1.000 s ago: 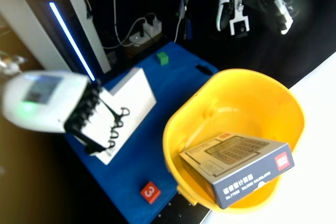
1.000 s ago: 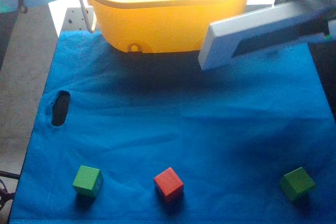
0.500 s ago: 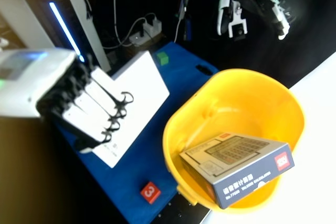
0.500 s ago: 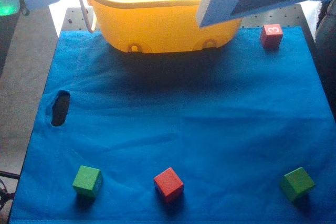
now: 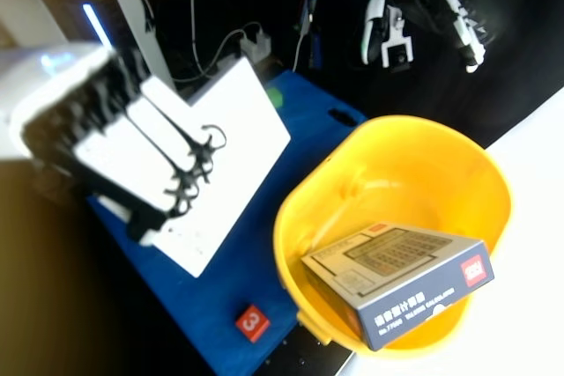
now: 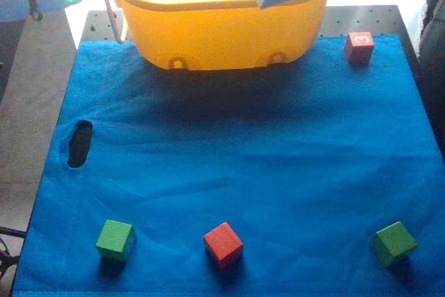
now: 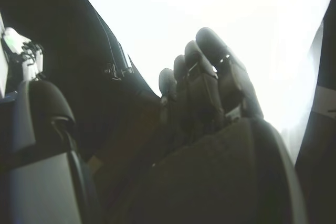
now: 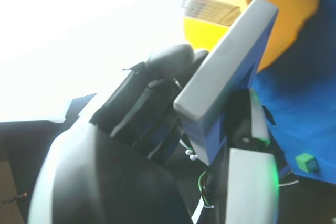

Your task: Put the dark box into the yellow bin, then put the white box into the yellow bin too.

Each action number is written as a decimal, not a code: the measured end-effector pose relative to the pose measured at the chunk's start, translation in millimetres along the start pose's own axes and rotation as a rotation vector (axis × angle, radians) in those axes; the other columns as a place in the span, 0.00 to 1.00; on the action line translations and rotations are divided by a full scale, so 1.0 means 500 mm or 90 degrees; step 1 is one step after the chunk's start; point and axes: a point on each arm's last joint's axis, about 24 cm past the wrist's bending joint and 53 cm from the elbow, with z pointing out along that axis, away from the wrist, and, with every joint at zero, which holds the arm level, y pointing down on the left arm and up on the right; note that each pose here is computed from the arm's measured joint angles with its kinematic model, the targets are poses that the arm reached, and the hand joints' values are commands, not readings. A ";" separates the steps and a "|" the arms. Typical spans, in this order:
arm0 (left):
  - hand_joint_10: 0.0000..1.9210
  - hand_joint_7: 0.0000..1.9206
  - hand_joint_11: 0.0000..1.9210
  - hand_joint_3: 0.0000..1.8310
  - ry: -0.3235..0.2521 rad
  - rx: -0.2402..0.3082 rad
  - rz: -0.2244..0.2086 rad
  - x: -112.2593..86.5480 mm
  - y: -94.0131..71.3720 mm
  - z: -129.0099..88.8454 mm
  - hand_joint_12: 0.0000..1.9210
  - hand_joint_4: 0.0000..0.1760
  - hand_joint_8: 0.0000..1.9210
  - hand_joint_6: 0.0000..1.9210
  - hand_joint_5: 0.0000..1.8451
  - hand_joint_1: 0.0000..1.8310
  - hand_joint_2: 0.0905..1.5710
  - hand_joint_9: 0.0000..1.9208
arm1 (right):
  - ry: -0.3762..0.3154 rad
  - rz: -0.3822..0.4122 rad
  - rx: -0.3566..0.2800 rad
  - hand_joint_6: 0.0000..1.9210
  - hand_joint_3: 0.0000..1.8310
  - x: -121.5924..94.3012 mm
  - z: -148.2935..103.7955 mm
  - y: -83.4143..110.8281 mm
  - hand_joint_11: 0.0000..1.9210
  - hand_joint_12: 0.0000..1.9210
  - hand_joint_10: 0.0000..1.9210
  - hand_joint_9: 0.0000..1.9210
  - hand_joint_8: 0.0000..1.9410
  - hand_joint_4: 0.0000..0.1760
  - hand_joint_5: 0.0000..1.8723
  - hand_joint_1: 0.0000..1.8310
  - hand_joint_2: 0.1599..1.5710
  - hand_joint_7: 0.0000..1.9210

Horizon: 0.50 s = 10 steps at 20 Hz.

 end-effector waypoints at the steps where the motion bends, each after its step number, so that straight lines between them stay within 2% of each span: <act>1: 0.00 0.18 0.04 0.00 0.003 0.001 0.002 0.002 0.000 0.000 0.49 0.00 0.00 0.00 0.23 0.57 0.52 0.20 | -0.005 -0.007 -0.002 0.49 0.00 -0.007 0.002 0.003 0.50 0.71 0.42 0.59 0.36 0.00 0.52 0.69 0.65 0.62; 2: 0.00 0.18 0.04 0.00 0.003 0.002 0.001 0.004 0.000 0.001 0.49 0.00 0.00 0.00 0.23 0.57 0.52 0.19 | -0.009 -0.010 -0.003 0.52 0.00 -0.011 0.003 0.005 0.50 0.70 0.41 0.59 0.37 0.00 0.51 0.68 0.65 0.61; 5: 0.00 0.17 0.06 0.00 0.005 0.001 0.001 0.007 0.001 0.001 0.50 0.00 0.00 0.00 0.22 0.58 0.53 0.19 | -0.020 -0.021 -0.003 0.48 0.00 -0.028 0.007 0.008 0.48 0.63 0.34 0.59 0.38 0.00 0.54 0.68 0.65 0.60; 7: 0.00 0.16 0.05 0.00 0.004 0.001 0.001 0.006 0.001 0.001 0.50 0.00 0.00 0.00 0.20 0.58 0.55 0.19 | -0.029 -0.026 -0.004 0.45 0.00 -0.040 0.010 0.008 0.48 0.64 0.33 0.60 0.38 0.00 0.55 0.68 0.64 0.61; 8: 0.00 0.17 0.07 0.00 0.004 0.001 0.001 0.006 0.001 0.001 0.49 0.00 0.00 0.00 0.21 0.58 0.55 0.20 | -0.032 -0.028 -0.005 0.47 0.00 -0.042 0.012 0.008 0.49 0.64 0.31 0.61 0.36 0.00 0.54 0.68 0.64 0.61; 10: 0.00 0.18 0.08 0.00 0.003 0.001 0.000 0.005 0.002 0.001 0.46 0.00 0.00 0.00 0.21 0.57 0.56 0.20 | -0.032 -0.030 0.002 0.44 0.00 -0.045 0.019 -0.001 0.49 0.67 0.33 0.62 0.38 0.00 0.54 0.69 0.64 0.62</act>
